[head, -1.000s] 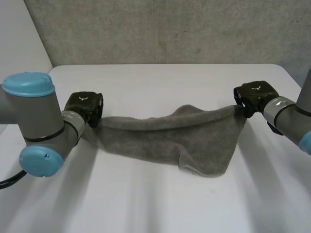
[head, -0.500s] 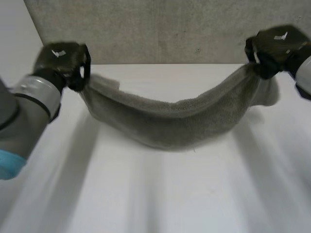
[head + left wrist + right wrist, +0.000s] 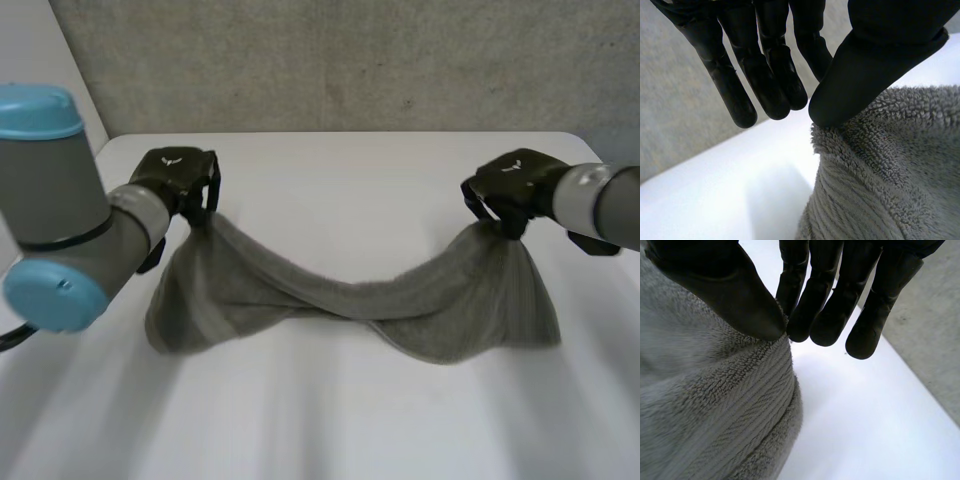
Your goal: Fold the towel.
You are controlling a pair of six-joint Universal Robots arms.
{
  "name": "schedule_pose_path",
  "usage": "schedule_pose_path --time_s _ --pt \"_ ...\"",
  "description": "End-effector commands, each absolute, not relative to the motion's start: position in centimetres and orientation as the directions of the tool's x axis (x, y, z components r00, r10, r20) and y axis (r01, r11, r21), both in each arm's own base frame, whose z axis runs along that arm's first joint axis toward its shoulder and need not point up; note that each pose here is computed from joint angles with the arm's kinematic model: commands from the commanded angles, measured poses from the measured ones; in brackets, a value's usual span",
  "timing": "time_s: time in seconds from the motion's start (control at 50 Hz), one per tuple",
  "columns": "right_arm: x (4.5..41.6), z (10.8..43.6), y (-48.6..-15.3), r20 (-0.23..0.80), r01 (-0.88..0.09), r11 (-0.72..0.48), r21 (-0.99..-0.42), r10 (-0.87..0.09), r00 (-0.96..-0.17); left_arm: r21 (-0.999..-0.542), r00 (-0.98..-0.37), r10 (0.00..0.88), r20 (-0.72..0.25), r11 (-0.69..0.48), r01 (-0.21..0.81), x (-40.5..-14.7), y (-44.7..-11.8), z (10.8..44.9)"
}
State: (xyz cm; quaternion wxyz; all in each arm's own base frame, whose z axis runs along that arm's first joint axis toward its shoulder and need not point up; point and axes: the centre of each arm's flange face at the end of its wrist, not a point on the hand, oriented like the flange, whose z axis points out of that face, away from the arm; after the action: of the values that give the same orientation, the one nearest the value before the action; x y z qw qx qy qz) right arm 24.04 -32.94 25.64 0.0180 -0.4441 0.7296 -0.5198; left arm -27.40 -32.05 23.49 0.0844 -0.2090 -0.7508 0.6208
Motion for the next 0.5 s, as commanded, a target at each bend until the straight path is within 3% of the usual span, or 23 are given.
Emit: schedule_pose_path --time_s 0.02,0.04,0.06,0.08,0.1,0.12,0.16,0.2,0.28,0.32,0.34,0.38,0.5 --pt "26.8 28.2 -37.7 0.565 -0.548 -0.176 -0.818 -0.423 -0.708 -0.990 -0.921 0.368 -0.130 -0.106 0.098 -28.8 -36.2 28.2" --pt "27.0 29.3 -38.7 0.560 -0.496 -0.261 -0.828 -0.343 -0.754 -0.980 -0.929 0.349 -0.126 -0.187 0.063 -29.0 -36.7 29.6" --pt "26.9 30.8 -39.2 0.541 -0.443 -0.349 -0.826 -0.266 -0.798 -0.980 -0.929 0.349 -0.126 -0.188 0.062 -29.0 -36.7 29.6" --pt "26.9 30.8 -39.2 0.540 -0.443 -0.350 -0.826 -0.265 -0.798 -0.960 -0.939 0.323 -0.118 -0.279 0.024 -29.1 -37.1 31.1" --pt "26.6 32.8 -38.9 0.513 -0.392 -0.435 -0.810 -0.205 -0.834 -0.927 -0.955 0.281 -0.098 -0.375 -0.015 -28.7 -37.1 33.2" --pt "26.6 32.8 -38.9 0.513 -0.392 -0.436 -0.810 -0.204 -0.834 -0.926 -0.955 0.280 -0.098 -0.376 -0.015 -28.7 -37.1 33.2" --pt "26.0 36.3 -36.6 0.485 -0.339 -0.542 -0.769 -0.151 -0.861 -0.866 -0.973 0.225 -0.060 -0.496 -0.062 -27.7 -36.1 36.1" --pt "25.6 37.0 -35.8 0.486 -0.337 -0.548 -0.766 -0.150 -0.861 -0.861 -0.974 0.218 -0.057 -0.505 -0.062 -27.5 -35.6 36.1" --pt "25.4 35.4 -35.7 0.500 -0.357 -0.487 -0.797 -0.201 -0.842 -0.884 -0.973 0.221 -0.065 -0.465 -0.046 -27.1 -35.0 34.8" --pt "25.5 33.0 -35.0 0.507 -0.387 -0.377 -0.841 -0.301 -0.808 -0.926 -0.966 0.243 -0.087 -0.377 -0.012 -27.1 -34.3 31.8" --pt "25.5 33.0 -35.0 0.507 -0.388 -0.377 -0.841 -0.302 -0.807 -0.926 -0.966 0.243 -0.087 -0.377 -0.011 -27.1 -34.3 31.8" --pt "25.8 29.5 -34.4 0.491 -0.427 -0.242 -0.871 -0.426 -0.760 -0.962 -0.952 0.285 -0.115 -0.269 0.036 -27.0 -33.3 28.4" --pt "25.9 24.5 -33.7 0.460 -0.501 -0.085 -0.862 -0.547 -0.700 -0.988 -0.921 0.364 -0.139 -0.109 0.106 -26.9 -31.5 23.6"
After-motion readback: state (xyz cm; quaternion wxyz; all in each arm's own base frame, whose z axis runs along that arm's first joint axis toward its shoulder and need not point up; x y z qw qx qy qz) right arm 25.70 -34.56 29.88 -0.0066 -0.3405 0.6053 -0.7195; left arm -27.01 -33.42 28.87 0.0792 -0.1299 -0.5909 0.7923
